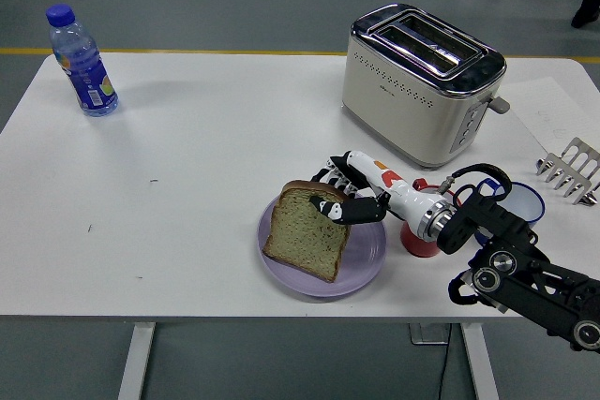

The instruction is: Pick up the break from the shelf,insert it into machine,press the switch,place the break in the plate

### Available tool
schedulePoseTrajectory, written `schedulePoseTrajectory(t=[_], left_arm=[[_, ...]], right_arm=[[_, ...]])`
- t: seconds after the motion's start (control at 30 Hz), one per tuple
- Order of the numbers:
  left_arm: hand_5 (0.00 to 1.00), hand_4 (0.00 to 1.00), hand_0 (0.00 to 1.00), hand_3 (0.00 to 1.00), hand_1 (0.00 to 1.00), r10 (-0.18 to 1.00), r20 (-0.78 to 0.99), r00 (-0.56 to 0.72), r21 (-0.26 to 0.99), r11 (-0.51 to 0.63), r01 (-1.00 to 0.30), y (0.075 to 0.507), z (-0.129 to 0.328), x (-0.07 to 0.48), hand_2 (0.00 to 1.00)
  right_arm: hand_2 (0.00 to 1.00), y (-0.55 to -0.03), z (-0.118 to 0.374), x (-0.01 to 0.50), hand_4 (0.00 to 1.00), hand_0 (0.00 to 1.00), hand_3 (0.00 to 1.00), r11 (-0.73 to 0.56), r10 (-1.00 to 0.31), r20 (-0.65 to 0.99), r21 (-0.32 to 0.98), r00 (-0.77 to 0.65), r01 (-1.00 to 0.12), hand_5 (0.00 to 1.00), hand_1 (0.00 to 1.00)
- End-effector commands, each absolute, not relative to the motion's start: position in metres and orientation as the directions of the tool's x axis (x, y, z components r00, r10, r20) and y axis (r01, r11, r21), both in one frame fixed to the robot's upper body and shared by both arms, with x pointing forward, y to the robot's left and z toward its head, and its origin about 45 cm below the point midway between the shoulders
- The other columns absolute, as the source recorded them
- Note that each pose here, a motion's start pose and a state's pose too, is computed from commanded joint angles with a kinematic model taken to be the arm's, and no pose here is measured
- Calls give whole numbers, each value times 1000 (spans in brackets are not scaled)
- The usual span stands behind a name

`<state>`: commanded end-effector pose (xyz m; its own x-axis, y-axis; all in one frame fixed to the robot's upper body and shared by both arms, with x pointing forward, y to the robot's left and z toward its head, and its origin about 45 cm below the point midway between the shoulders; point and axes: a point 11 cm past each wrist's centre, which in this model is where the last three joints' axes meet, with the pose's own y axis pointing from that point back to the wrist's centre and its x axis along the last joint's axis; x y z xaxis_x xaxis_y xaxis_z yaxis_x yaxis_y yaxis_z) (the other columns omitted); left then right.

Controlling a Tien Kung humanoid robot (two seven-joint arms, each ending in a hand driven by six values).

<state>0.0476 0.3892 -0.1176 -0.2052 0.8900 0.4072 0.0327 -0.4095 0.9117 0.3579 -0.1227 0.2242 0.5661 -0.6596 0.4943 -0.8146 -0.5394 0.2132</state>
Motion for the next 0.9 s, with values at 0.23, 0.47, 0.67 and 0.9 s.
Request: schedulePoseTrajectory(t=[0.23, 0.47, 0.67, 0.9], left_arm=[[917, 443, 665, 617, 630, 890, 407, -204, 912, -409, 34, 389, -118, 47, 682], [914, 442, 665, 618, 630, 890, 406, -209, 912, -409, 31, 389, -118, 48, 682], [917, 445, 665, 617, 630, 889, 405, -213, 912, -409, 29, 389, -117, 49, 682], [916, 443, 665, 618, 630, 889, 404, -216, 912, -408, 28, 389, -117, 50, 682]], right_arm=[[520, -122, 223, 359, 478, 437, 550, -542, -637, 532, 206, 558, -815, 29, 497], [601, -122, 225, 361, 606, 568, 612, -541, -613, 573, 198, 545, -817, 88, 602], [681, -121, 226, 361, 634, 684, 686, -550, -593, 595, 195, 543, -812, 97, 677], [743, -119, 226, 361, 648, 758, 724, -556, -572, 610, 203, 549, -806, 100, 719]])
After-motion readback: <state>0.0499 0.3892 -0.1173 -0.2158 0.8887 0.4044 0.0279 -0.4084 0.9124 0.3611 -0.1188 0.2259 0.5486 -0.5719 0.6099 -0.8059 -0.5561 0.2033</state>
